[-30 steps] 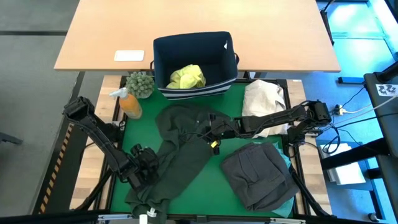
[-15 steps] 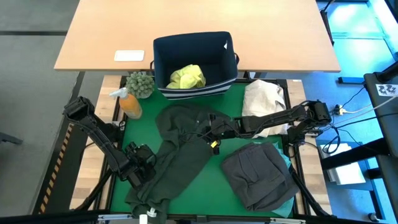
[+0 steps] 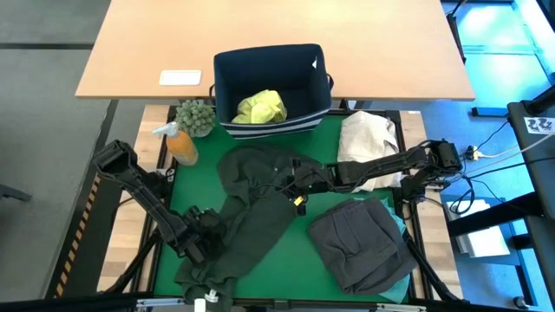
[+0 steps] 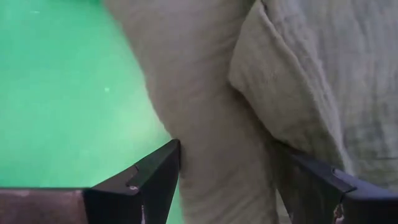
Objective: Fold laundry
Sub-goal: Fold the green polo shirt
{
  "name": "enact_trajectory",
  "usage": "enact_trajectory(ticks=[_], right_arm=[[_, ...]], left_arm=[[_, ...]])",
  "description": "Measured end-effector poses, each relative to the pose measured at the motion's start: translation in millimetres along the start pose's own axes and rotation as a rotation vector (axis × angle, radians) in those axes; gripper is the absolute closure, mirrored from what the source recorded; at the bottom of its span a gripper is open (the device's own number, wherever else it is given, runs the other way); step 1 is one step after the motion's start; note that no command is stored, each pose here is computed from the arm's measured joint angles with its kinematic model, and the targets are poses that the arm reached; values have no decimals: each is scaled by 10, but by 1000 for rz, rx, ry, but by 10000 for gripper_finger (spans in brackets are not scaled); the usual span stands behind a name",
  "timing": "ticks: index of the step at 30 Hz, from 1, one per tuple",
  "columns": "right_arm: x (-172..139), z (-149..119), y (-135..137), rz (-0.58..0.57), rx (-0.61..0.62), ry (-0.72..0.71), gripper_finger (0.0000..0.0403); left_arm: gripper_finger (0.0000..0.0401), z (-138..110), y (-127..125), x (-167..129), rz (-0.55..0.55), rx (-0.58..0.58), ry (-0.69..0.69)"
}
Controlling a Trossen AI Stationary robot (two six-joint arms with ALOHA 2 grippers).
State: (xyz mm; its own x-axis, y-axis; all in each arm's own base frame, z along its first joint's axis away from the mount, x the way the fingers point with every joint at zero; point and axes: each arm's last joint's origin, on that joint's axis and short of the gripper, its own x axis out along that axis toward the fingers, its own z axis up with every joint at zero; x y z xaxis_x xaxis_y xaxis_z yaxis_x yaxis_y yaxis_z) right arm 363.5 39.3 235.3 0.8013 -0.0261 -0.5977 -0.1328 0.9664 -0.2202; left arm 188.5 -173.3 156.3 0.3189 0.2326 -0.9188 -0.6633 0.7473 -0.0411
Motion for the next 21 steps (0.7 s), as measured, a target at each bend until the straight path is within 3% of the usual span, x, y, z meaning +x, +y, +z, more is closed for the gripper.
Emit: enact_trajectory(ticks=[14, 21], right_arm=[[0, 0, 0, 0, 0, 0, 398], [0, 0, 0, 0, 0, 0, 398]], left_arm=[[159, 53, -201, -13, -190, 54, -66], [159, 110, -221, 3, -206, 77, -82]])
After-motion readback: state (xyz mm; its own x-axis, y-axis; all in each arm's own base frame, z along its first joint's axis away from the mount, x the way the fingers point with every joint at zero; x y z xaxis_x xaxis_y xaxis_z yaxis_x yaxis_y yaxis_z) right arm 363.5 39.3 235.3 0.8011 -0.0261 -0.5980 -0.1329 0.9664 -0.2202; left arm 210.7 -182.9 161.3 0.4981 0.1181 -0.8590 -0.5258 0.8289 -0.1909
